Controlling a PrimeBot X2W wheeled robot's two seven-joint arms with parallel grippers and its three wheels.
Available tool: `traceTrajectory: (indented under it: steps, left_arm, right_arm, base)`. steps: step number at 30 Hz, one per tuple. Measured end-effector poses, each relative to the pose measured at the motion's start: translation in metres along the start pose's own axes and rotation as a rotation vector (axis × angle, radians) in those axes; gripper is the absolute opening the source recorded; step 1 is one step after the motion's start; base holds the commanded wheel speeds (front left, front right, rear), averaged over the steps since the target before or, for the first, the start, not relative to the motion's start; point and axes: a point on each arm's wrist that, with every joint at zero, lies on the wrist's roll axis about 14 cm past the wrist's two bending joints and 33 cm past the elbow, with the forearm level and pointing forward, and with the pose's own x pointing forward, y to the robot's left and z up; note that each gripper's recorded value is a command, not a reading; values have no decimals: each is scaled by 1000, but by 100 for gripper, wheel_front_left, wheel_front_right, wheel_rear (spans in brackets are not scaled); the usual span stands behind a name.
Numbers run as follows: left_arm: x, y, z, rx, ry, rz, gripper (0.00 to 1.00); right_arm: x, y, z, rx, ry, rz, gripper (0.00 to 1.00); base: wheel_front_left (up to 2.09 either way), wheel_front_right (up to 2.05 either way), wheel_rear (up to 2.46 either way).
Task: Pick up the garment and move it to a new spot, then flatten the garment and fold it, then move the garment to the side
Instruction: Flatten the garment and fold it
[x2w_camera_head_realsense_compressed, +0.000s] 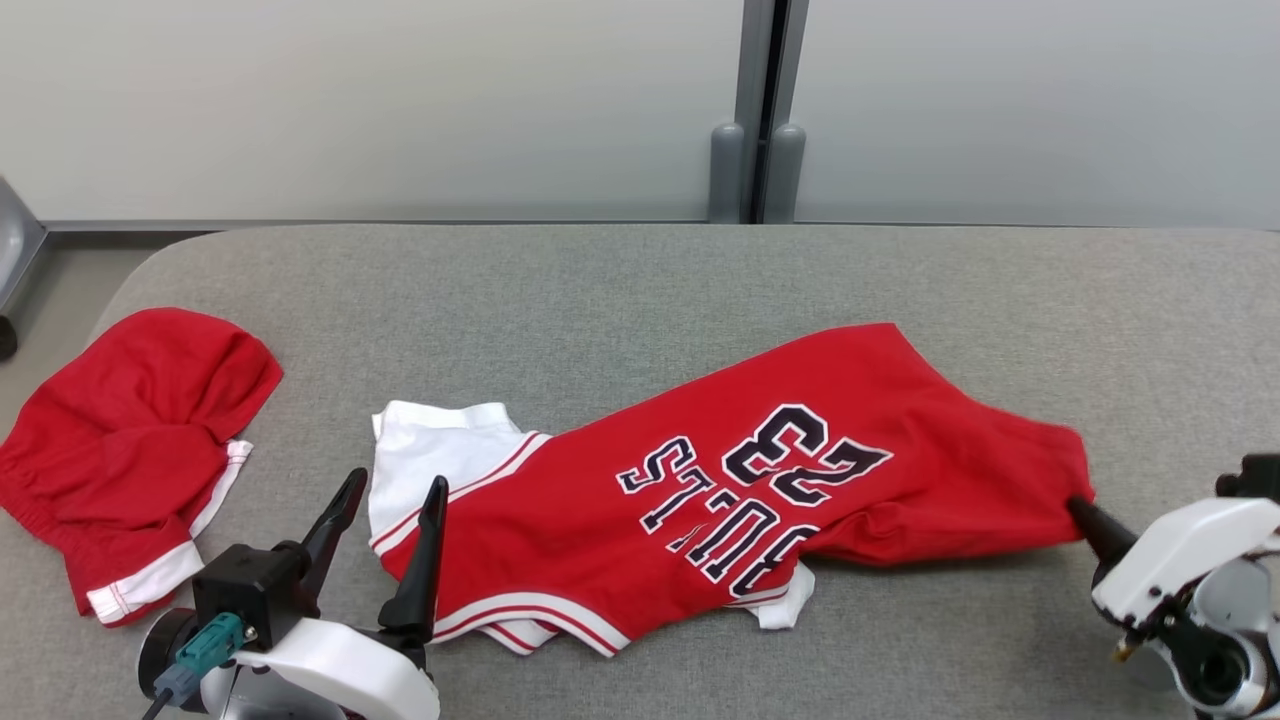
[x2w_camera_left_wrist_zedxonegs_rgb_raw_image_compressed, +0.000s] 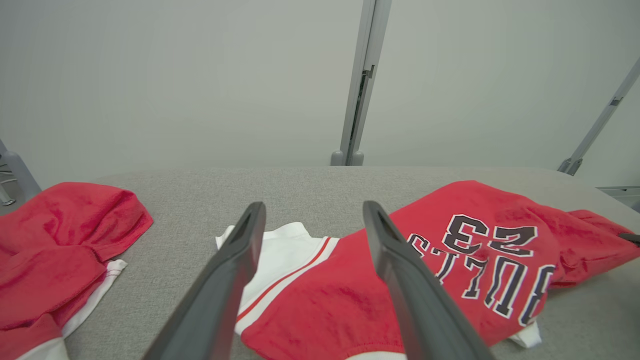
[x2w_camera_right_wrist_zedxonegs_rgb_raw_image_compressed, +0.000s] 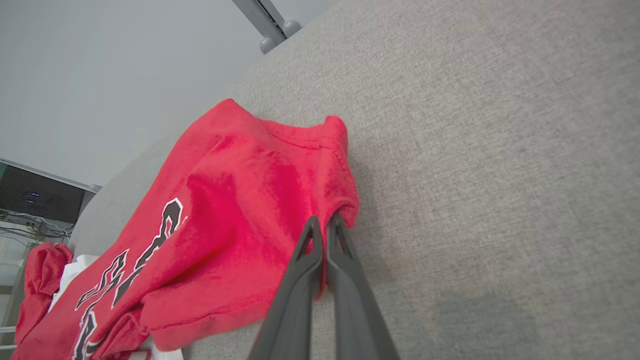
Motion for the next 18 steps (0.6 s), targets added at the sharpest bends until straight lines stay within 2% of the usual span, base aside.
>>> traceTrajectory:
  steps: [1, 5, 12, 18]
  left_arm:
    - [-1, -1, -1, 1, 2, -3, 100]
    - [0, -4, -1, -2, 7, -13, 100]
    - [-1, -4, 3, 7, -5, -17, 100]
    - [-5, 2, 10, 11, -28, 7, 100]
  right_arm:
    - [-3, -1, -6, 4, 10, -5, 100]
    - [-15, -10, -16, -1, 13, -40, 100]
    - [-36, -6, 19, -83, -157, -54, 100]
    - [-63, 36, 61, -191, -399, 31, 100]
  base:
    - [0, 0, 0]
    - [0, 0, 0]
    - [0, 0, 0]
    - [0, 0, 0]
